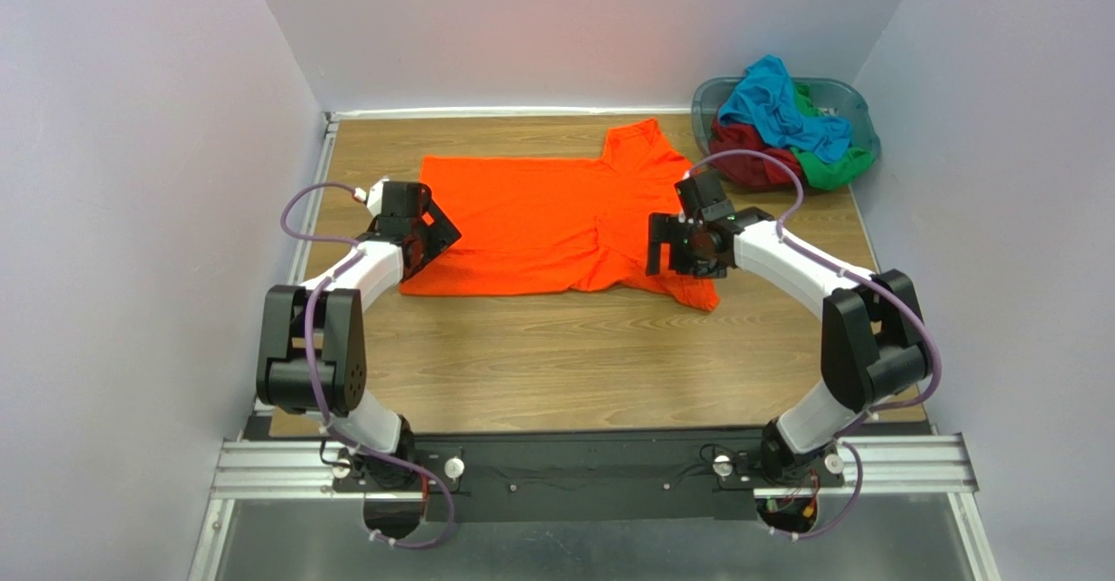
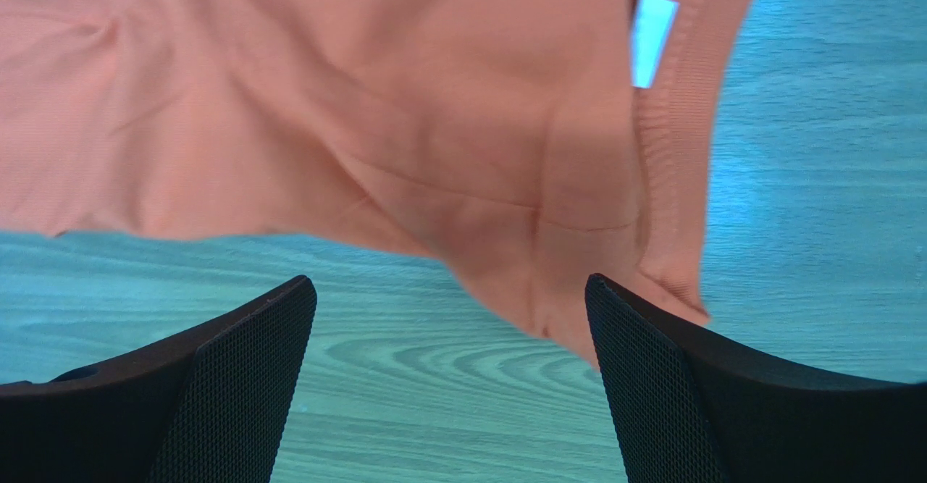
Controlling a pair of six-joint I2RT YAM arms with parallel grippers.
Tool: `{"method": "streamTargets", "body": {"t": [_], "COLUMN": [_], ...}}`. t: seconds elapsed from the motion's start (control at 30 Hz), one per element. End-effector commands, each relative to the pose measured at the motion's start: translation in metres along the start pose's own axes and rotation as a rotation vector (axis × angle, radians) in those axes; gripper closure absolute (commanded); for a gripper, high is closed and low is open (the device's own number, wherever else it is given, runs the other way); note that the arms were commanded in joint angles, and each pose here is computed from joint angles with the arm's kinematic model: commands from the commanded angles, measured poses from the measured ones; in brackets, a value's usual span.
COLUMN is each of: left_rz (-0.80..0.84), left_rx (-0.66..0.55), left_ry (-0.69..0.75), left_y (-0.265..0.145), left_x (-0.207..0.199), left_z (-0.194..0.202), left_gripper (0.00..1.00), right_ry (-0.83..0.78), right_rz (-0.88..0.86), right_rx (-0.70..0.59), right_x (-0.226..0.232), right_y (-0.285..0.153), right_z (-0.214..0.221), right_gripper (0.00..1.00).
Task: Fold and stack the t-shirts
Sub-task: Fold the tshirt
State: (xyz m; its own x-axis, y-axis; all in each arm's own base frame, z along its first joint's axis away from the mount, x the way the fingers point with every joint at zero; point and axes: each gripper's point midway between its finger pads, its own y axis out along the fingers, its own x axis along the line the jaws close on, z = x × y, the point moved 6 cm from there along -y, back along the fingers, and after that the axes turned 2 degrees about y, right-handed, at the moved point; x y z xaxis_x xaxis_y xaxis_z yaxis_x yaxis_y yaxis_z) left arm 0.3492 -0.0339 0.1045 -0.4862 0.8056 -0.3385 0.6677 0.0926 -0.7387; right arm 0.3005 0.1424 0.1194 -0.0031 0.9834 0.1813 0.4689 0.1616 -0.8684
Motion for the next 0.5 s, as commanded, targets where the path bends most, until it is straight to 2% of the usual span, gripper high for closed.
{"method": "streamTargets", "body": {"t": [0.0, 0.27, 0.47], "left_rz": [0.007, -0.036, -0.054], "left_rx": [0.003, 0.004, 0.005], "left_ry": [0.014, 0.03, 0.035], "left_y": [0.006, 0.012, 0.013], "left_x": [-0.001, 0.007, 0.01], "left_z": [0.001, 0.003, 0.004], "left_gripper": [0.02, 0.02, 0.02], "right_ry": [0.029, 0.048, 0.053], "right_rz": [0.047, 0.087, 0.118], "right_rx": [0.005, 0.015, 0.051], "right_x": [-0.013, -0.035, -0.047], "right_y": [0.007, 0.012, 0.022], "right_z": [0.002, -0.001, 0.004], "right_gripper": [0.0, 0.01, 0.16]}}
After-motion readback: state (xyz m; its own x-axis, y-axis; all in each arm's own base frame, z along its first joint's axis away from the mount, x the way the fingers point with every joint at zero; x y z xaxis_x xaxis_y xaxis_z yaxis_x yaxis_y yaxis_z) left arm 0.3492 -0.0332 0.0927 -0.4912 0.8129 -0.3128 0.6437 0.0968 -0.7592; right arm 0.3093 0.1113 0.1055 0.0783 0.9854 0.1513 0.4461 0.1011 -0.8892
